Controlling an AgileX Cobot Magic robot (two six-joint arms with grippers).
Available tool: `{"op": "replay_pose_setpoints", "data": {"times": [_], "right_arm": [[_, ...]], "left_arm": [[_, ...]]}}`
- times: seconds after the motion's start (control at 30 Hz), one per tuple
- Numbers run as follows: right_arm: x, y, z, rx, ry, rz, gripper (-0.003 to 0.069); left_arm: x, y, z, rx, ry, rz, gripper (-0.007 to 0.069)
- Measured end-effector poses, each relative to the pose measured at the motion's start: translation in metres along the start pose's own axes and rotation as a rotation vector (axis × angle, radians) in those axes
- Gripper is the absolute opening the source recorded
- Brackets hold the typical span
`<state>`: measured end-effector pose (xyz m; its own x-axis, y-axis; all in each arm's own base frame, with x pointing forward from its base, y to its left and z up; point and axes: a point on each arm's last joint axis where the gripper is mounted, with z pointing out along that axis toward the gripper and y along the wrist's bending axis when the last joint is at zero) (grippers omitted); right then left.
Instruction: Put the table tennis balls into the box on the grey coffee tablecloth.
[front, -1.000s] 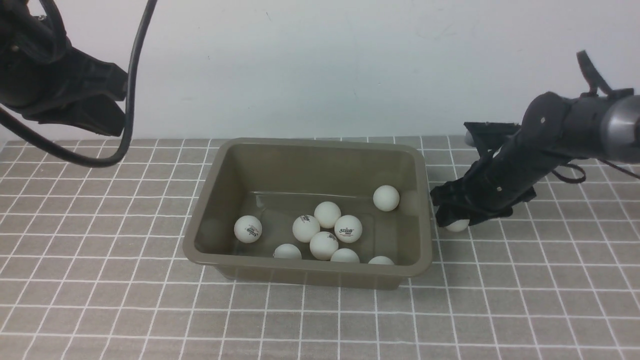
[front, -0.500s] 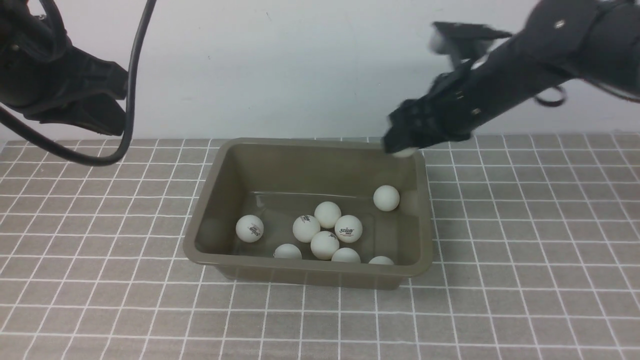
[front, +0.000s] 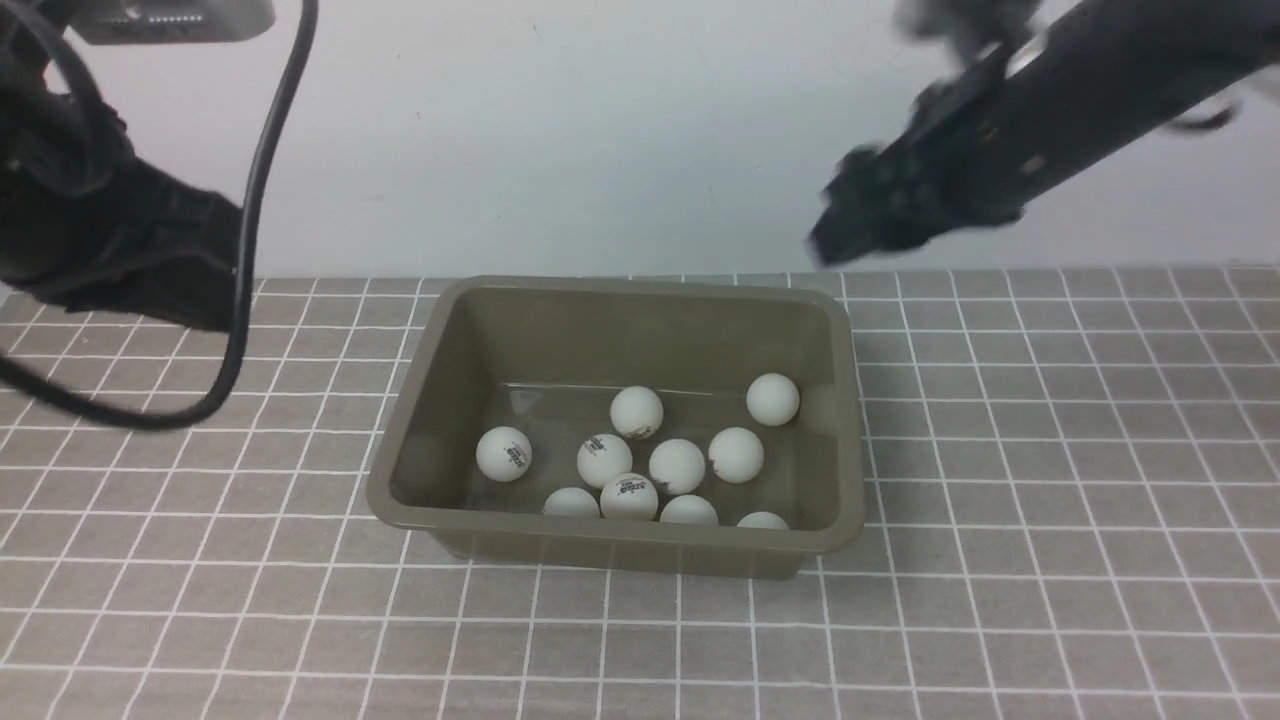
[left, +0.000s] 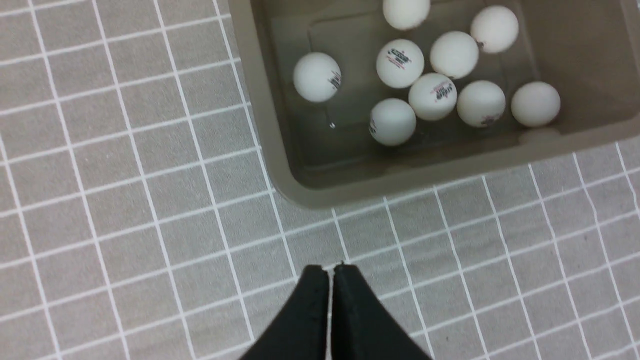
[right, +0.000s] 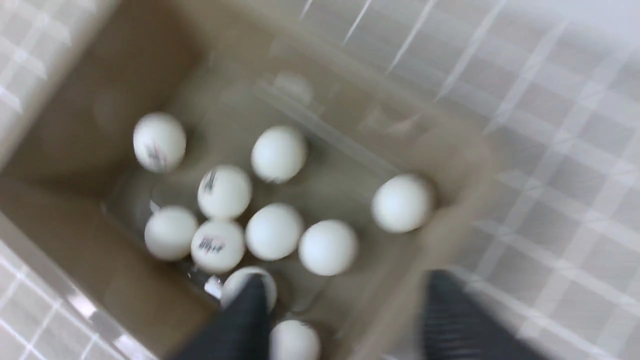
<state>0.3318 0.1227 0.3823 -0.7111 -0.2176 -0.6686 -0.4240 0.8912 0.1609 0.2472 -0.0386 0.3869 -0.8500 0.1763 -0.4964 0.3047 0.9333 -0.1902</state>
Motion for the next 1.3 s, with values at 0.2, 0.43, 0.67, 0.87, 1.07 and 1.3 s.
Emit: {"op": "replay_pose_setpoints", "data": {"times": [0.2,0.43,0.67,0.87,1.07,1.3], "right_arm": [[0.022,0.016,-0.127,0.101,-0.281,-0.031,-0.0003],[0.118,0.025,-0.198,0.163,-0.639,-0.003,-0.0013],[0.230,0.027,-0.214,0.141,-1.058,-0.016,-0.0013],[0.286,0.024,-0.201,0.113,-1.256,-0.014,-0.0013],[0.288,0.022,-0.195,0.123,-1.261,-0.017,-0.0013],[0.288,0.022,-0.195,0.131,-1.262,-0.026,-0.0013]], "left_arm": [[0.027,-0.007,-0.011,-0.005,-0.053,0.001,-0.0005],[0.044,-0.018,-0.029,0.001,-0.202,0.021,-0.0005],[0.051,-0.029,-0.045,0.057,-0.279,0.056,-0.0005],[0.066,-0.037,-0.057,0.074,-0.331,0.074,-0.0005],[0.106,-0.044,-0.067,0.042,-0.477,0.066,-0.0005],[0.176,-0.055,-0.079,0.012,-0.684,0.103,-0.0005]]}}
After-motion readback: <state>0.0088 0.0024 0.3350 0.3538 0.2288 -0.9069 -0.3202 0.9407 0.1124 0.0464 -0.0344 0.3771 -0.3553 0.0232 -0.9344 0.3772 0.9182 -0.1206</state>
